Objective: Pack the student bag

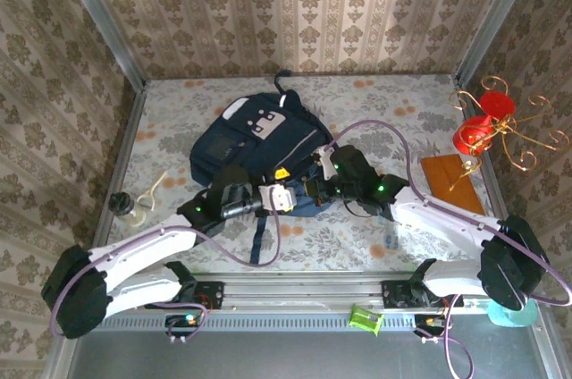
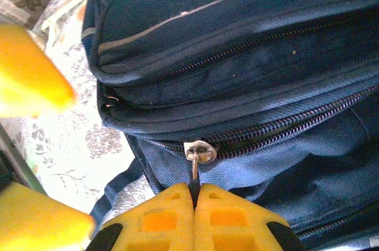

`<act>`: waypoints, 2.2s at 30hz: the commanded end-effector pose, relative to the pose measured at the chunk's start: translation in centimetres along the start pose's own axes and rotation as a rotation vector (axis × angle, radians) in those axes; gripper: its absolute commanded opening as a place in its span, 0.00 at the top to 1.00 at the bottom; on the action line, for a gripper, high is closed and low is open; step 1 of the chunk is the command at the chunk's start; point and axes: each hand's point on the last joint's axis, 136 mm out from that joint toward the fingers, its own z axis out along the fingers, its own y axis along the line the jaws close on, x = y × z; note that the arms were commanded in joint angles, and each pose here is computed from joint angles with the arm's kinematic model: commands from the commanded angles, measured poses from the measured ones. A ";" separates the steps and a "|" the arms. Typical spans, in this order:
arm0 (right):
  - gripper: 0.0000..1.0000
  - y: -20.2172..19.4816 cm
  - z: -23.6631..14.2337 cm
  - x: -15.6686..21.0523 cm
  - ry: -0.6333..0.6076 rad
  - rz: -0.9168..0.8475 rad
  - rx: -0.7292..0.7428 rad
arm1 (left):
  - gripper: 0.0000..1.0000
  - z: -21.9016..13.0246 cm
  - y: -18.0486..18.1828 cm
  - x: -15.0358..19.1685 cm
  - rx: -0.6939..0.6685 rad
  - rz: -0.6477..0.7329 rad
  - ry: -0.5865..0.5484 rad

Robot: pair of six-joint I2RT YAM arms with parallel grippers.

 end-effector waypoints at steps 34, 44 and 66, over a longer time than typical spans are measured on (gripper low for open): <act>1.00 -9.0 -1.0 -1.4 -0.020 -0.028 0.545 | 1.00 -3.7 3.9 4.1 -0.143 -0.103 -0.041; 1.00 -6.6 1.1 -1.8 -0.036 -0.034 0.368 | 0.55 -4.1 3.9 7.7 -0.158 -0.241 0.086; 1.00 -2.0 -0.2 -1.9 -0.123 -0.037 0.160 | 0.59 3.9 1.2 4.7 0.050 -0.134 0.241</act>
